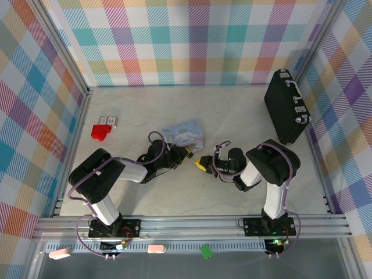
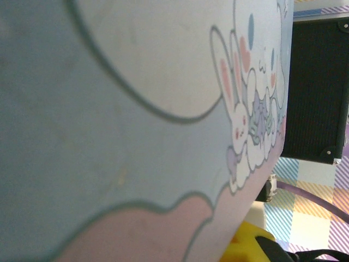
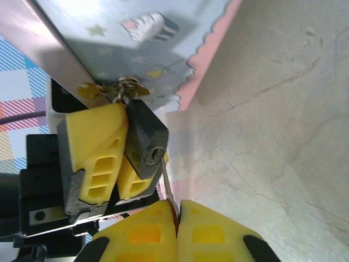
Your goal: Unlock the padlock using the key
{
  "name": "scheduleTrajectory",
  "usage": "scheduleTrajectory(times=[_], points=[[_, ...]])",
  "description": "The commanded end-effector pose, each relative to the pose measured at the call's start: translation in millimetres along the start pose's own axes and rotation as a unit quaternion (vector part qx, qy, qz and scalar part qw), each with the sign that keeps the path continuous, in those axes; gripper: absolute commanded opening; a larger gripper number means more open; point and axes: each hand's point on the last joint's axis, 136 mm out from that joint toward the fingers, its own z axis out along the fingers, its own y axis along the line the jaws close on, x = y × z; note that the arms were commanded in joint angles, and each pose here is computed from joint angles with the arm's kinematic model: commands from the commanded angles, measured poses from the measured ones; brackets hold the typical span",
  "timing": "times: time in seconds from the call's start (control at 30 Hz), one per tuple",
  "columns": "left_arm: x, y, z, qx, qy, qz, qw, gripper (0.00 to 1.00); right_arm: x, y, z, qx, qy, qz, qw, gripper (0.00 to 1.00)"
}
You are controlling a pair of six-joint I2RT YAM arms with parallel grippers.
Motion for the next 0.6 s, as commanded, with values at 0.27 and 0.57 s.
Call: scheduleTrajectory(times=[0.27, 0.57], points=[[0.7, -6.3, -3.5, 0.016, 0.008, -0.015, 1.000, 0.00, -5.6, 23.9, -4.5, -0.037, 0.002, -0.038, 0.999, 0.00], [-1.4, -13.0, -4.7, 0.024, 0.004, -0.022, 0.999, 0.00, -3.3, 20.3, -2.3, -0.035, 0.013, -0.037, 0.999, 0.00]])
